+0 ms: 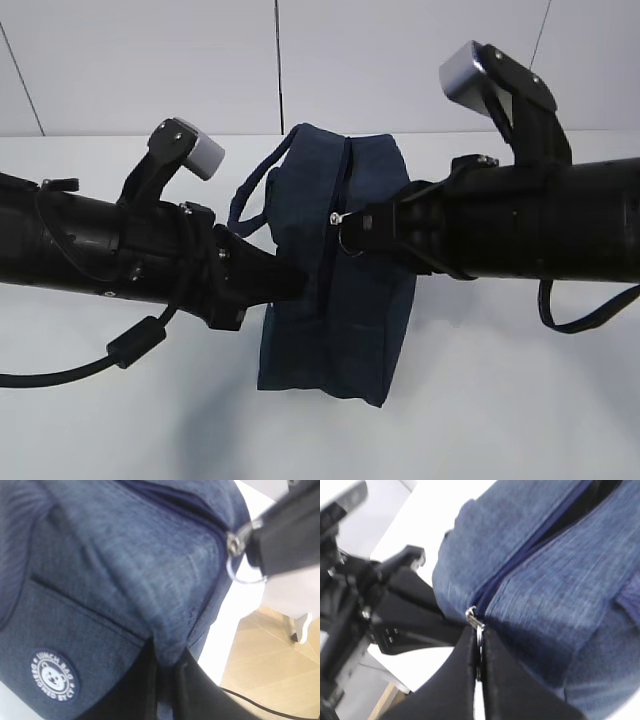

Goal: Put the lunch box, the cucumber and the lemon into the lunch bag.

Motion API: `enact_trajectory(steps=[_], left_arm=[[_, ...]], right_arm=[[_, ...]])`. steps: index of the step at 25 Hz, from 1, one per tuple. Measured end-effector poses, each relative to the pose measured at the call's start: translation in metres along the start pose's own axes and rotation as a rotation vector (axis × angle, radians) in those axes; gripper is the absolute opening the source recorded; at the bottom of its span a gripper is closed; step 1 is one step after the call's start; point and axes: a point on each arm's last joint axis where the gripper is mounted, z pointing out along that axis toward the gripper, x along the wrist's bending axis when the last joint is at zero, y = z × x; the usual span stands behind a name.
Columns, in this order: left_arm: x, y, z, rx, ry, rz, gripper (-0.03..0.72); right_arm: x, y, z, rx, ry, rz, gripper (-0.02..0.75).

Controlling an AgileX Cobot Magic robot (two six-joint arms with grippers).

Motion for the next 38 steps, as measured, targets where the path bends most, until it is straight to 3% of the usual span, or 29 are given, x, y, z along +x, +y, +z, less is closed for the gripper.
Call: enact_trajectory(steps=[23, 38], left_arm=[[-0.003, 0.004, -0.001, 0.0, -0.032, -0.009, 0.0], [-0.004, -0.014, -0.001, 0.07, -0.031, 0.005, -0.003]], right_arm=[[0.007, 0.029, -0.002, -0.1, -0.04, -0.035, 0.0], [0.009, 0.038, -0.005, -0.141, -0.058, -0.027, 0.0]])
